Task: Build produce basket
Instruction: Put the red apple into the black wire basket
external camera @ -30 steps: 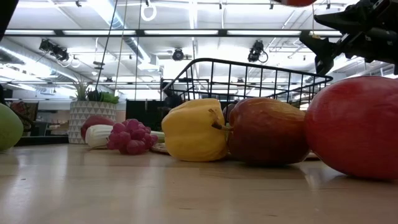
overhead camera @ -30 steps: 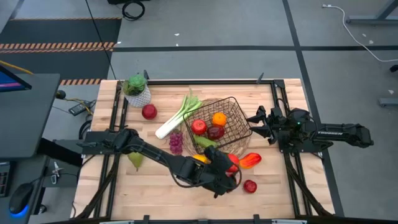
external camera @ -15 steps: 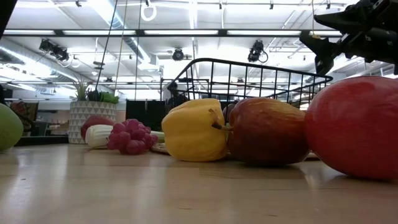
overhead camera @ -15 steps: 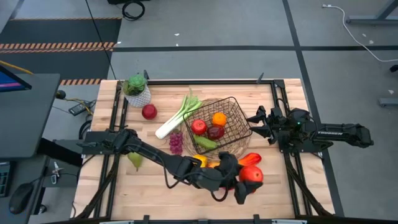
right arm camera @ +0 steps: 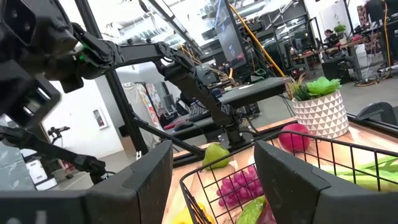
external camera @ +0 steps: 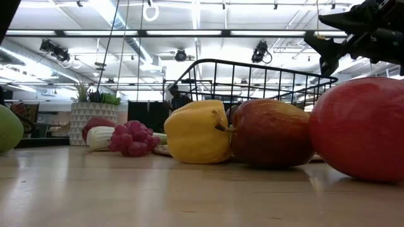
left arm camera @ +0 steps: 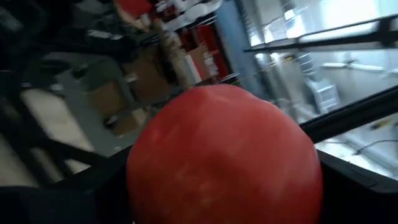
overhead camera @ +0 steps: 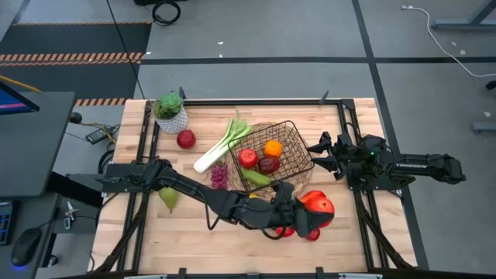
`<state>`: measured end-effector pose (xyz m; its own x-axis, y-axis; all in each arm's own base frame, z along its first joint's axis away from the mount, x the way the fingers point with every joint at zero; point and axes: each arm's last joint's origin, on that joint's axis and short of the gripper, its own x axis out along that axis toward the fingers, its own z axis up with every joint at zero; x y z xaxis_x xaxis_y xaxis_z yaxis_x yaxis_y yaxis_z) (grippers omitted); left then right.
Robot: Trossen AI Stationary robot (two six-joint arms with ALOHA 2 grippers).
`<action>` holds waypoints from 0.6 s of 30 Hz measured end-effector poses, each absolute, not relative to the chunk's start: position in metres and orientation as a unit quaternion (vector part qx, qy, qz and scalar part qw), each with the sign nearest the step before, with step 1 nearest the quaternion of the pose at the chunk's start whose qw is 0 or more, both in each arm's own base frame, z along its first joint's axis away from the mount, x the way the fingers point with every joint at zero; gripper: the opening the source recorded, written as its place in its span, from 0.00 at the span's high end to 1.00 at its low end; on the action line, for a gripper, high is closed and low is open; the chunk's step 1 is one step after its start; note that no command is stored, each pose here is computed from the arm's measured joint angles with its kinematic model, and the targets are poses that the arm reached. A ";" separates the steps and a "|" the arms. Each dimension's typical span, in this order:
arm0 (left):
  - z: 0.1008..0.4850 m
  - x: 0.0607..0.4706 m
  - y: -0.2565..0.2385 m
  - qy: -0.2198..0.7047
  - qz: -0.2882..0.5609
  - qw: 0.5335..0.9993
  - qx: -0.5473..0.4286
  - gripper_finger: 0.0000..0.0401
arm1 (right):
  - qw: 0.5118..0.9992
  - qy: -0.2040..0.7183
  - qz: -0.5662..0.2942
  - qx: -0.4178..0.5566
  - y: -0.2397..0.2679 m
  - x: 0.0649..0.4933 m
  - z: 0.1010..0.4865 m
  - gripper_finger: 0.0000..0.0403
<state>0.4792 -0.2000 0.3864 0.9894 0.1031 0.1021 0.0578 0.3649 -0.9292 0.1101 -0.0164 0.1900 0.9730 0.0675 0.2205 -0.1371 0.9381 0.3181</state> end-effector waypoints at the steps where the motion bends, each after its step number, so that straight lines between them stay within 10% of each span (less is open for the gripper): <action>1: 0.389 0.479 -0.201 -0.081 0.007 0.819 -0.569 0.12 | 0.979 -0.104 0.052 0.168 -0.016 0.110 0.190 0.43; 18: 0.396 0.477 -0.199 -0.115 0.002 0.808 -0.578 0.12 | 0.979 -0.104 0.052 0.168 -0.016 0.110 0.190 0.43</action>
